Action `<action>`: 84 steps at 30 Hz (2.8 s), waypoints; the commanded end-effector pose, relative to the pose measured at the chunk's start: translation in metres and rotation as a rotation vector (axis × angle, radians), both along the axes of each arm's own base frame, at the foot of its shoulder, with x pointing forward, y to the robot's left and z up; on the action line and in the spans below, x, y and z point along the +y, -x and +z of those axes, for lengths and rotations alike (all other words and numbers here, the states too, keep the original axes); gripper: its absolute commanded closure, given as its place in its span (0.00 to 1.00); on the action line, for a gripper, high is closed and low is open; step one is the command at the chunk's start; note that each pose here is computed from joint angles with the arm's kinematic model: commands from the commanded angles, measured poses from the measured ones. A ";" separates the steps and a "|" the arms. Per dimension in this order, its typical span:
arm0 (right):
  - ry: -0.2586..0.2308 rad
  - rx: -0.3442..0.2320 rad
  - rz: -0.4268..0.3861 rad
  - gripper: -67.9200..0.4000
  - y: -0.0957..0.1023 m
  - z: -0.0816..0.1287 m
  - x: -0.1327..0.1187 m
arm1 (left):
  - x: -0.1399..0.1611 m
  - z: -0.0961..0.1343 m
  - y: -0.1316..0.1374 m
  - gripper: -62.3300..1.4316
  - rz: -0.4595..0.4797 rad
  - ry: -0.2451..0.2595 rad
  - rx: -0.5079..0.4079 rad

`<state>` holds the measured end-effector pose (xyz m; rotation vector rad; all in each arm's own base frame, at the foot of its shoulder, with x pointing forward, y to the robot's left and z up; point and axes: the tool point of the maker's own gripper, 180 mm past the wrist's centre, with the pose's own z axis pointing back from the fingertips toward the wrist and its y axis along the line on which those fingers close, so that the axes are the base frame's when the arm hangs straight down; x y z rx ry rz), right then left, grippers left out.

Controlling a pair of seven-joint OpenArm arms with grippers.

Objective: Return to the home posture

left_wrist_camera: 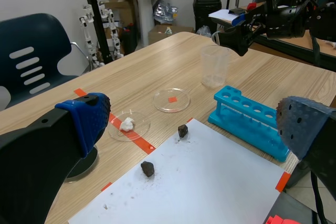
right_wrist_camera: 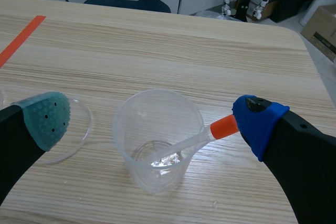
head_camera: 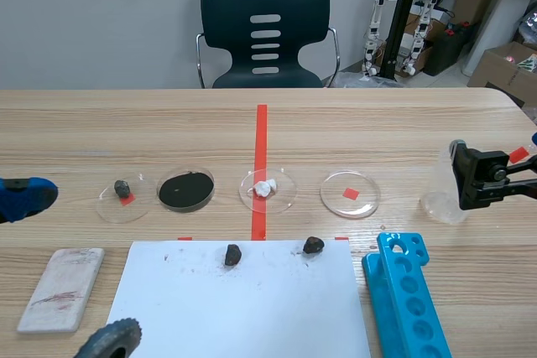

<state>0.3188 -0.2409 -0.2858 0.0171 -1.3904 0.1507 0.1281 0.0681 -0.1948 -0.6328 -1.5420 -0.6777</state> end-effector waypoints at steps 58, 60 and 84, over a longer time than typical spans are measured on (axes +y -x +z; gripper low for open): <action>0.006 -0.084 0.388 0.04 0.153 0.091 0.123 | 0.001 0.004 0.000 0.00 0.012 0.020 -0.008; 0.008 -0.067 0.398 0.04 0.159 0.087 0.124 | 0.001 0.004 0.000 0.00 0.013 0.021 -0.008; 0.004 -0.073 0.407 0.04 0.164 0.088 0.126 | 0.001 0.004 0.000 0.00 0.012 0.020 -0.008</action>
